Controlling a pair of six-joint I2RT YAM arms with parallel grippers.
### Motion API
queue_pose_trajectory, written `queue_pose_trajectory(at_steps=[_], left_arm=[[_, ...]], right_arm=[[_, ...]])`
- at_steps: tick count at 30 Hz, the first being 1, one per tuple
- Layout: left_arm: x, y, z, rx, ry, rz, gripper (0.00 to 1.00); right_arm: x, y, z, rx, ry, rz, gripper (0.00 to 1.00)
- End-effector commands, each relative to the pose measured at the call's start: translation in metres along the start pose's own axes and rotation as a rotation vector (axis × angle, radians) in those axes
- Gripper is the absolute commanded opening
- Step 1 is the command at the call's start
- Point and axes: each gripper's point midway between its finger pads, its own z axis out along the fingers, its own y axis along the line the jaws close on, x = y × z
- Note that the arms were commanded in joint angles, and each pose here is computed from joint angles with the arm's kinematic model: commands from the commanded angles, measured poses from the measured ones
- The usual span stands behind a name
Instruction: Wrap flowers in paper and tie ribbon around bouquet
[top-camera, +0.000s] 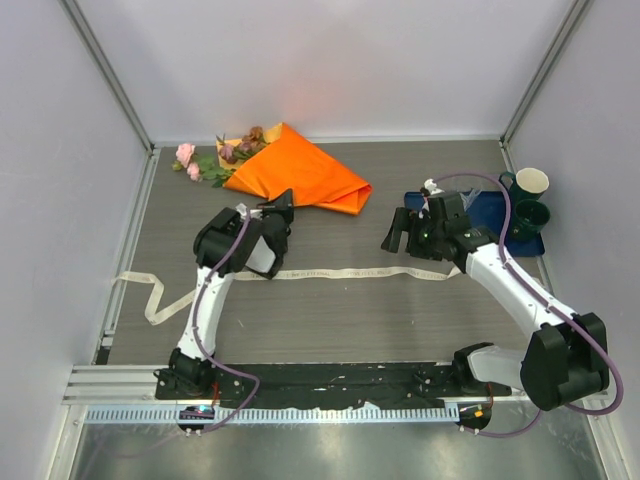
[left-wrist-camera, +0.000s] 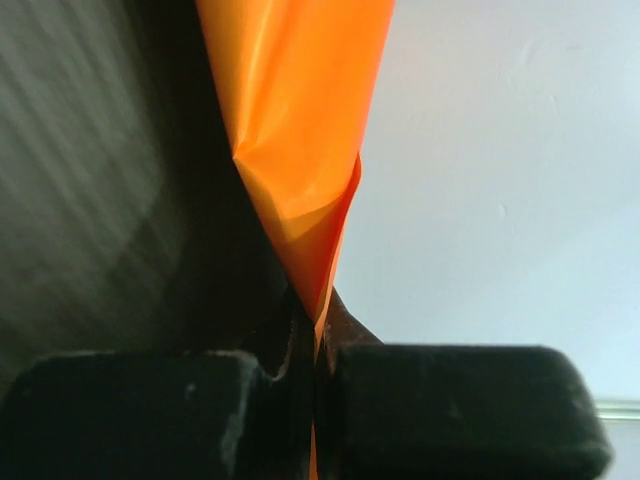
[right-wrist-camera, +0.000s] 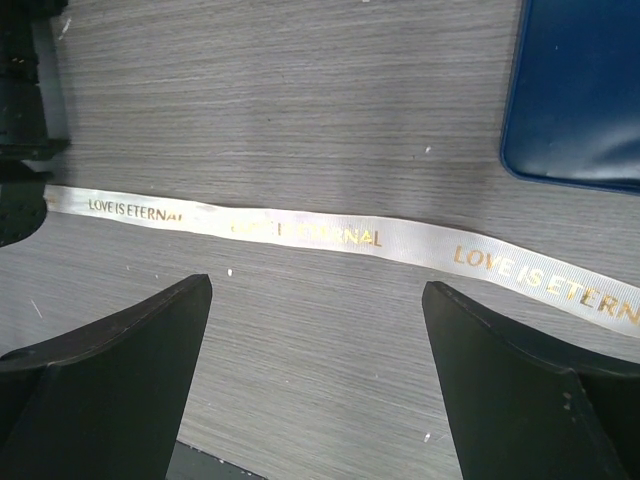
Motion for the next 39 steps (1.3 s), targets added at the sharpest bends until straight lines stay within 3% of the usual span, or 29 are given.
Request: queue_pose_trajectory(at_steps=[1,9,19,26,31,39], left_arm=[[-0.007,-0.029,-0.025,0.091,0.118,-0.028,0.00],[-0.001,-0.026,-0.089,-0.013,0.515,-0.133,0.00],[-0.029,-0.020,-0.147,-0.134,0.757,-0.147,0.00],[-0.029,-0.036,-0.155,-0.133,0.818,-0.212,0.00],[-0.028,-0.039,-0.158,-0.146,0.845,-0.206,0.00],[-0.029,-0.038,-0.178,-0.190,0.964,-0.159,0.00]], right_arm=[[-0.003,0.006,-0.002,-0.036,-0.029,0.015,0.94],[0.006,0.003,-0.004,-0.044,-0.024,0.019,0.93],[0.039,0.006,0.010,-0.108,0.073,0.074,0.89],[0.076,0.009,0.035,-0.189,0.151,0.212,0.56],[0.095,-0.008,0.060,-0.132,0.185,0.264,0.49],[0.083,-0.033,0.084,0.025,0.130,0.327,0.45]])
